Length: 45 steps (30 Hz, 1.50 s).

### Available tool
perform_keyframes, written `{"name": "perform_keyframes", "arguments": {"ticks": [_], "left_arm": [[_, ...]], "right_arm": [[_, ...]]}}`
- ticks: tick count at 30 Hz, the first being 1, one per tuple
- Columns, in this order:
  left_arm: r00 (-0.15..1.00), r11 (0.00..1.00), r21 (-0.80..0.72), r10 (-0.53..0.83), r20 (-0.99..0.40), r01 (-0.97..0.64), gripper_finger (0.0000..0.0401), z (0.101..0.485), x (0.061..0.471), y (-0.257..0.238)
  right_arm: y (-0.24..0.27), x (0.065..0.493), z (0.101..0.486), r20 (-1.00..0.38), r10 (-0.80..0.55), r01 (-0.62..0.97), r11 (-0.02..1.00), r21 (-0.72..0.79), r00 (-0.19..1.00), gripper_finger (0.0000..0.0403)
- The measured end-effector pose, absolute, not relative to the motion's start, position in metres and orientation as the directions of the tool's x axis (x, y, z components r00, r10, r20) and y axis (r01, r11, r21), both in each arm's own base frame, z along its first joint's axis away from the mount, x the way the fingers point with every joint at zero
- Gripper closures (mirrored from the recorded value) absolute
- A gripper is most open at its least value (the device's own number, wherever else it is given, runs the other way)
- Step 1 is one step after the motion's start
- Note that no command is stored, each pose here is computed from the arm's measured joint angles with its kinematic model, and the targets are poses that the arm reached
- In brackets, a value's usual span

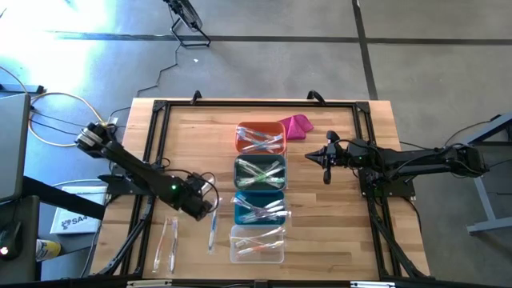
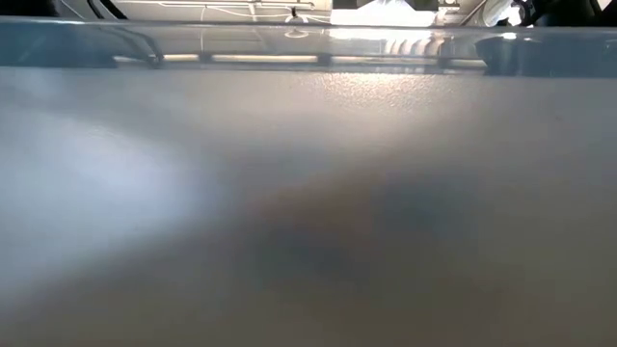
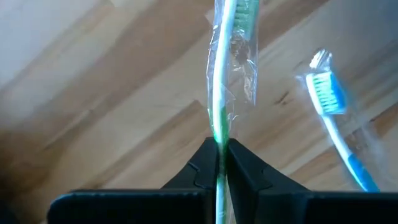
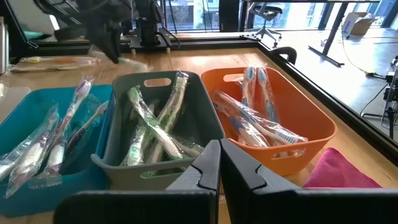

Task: Pick & Place Toothbrushes
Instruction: Put the green toothbrush into the green bin

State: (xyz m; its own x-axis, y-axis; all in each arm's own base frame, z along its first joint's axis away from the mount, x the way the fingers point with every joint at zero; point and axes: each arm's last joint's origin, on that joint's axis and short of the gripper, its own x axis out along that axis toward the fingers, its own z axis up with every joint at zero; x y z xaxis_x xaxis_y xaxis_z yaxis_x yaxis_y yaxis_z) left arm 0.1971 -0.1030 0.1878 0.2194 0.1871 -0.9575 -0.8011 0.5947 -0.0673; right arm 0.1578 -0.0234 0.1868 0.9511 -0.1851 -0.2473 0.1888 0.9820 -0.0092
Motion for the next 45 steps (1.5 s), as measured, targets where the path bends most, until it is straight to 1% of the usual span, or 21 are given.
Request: {"name": "perform_keyframes", "arguments": {"ticks": [4, 8, 14, 18, 22, 27, 30, 34, 39, 45], "left_arm": [[0.258, 0.594, -0.084, 0.215, -0.942, -0.8, 0.0389, 0.201, 0.189, -0.097], [0.359, 0.63, -0.127, 0.255, -0.898, -0.766, 0.0389, 0.216, 0.184, -0.091], [0.504, 0.7, -0.135, 0.353, -0.788, -0.702, 0.039, 0.237, 0.175, -0.081], [0.6, 0.764, -0.101, 0.409, -0.687, -0.637, 0.039, 0.25, 0.174, -0.077], [0.698, 0.81, -0.06, 0.463, -0.547, -0.584, 0.0391, 0.263, 0.181, -0.078], [0.784, 0.858, 0.006, 0.473, -0.402, -0.514, 0.0391, 0.278, 0.194, -0.084], [0.812, 0.871, 0.023, 0.466, -0.351, -0.491, 0.0391, 0.285, 0.201, -0.082], [0.834, 0.886, 0.016, 0.442, -0.33, -0.464, 0.0391, 0.291, 0.21, -0.074], [0.858, 0.916, -0.011, 0.372, -0.355, -0.401, 0.0391, 0.291, 0.227, -0.055], [0.857, 0.917, -0.007, 0.37, -0.359, -0.399, 0.0391, 0.283, 0.247, -0.038]], "right_arm": [[-0.023, 0.158, 0.187, -0.247, -0.185, 0.189, 0.982, -0.009, 0.951, 0.0398], [-0.023, 0.158, 0.187, -0.247, -0.185, 0.189, 0.982, -0.009, 0.951, 0.0398], [-0.023, 0.158, 0.187, -0.247, -0.185, 0.189, 0.982, -0.009, 0.951, 0.0398], [-0.023, 0.158, 0.187, -0.247, -0.186, 0.189, 0.982, -0.009, 0.951, 0.0398], [-0.023, 0.158, 0.187, -0.247, -0.186, 0.189, 0.982, -0.009, 0.951, 0.0398], [-0.023, 0.158, 0.187, -0.247, -0.185, 0.189, 0.982, -0.01, 0.951, 0.0398], [-0.023, 0.158, 0.187, -0.247, -0.185, 0.189, 0.982, -0.009, 0.951, 0.0398], [-0.023, 0.158, 0.187, -0.247, -0.186, 0.189, 0.982, -0.01, 0.951, 0.0398], [-0.023, 0.158, 0.187, -0.247, -0.186, 0.189, 0.982, -0.01, 0.951, 0.0398], [-0.023, 0.158, 0.187, -0.247, -0.186, 0.188, 0.982, -0.014, 0.951, 0.0398]]}}
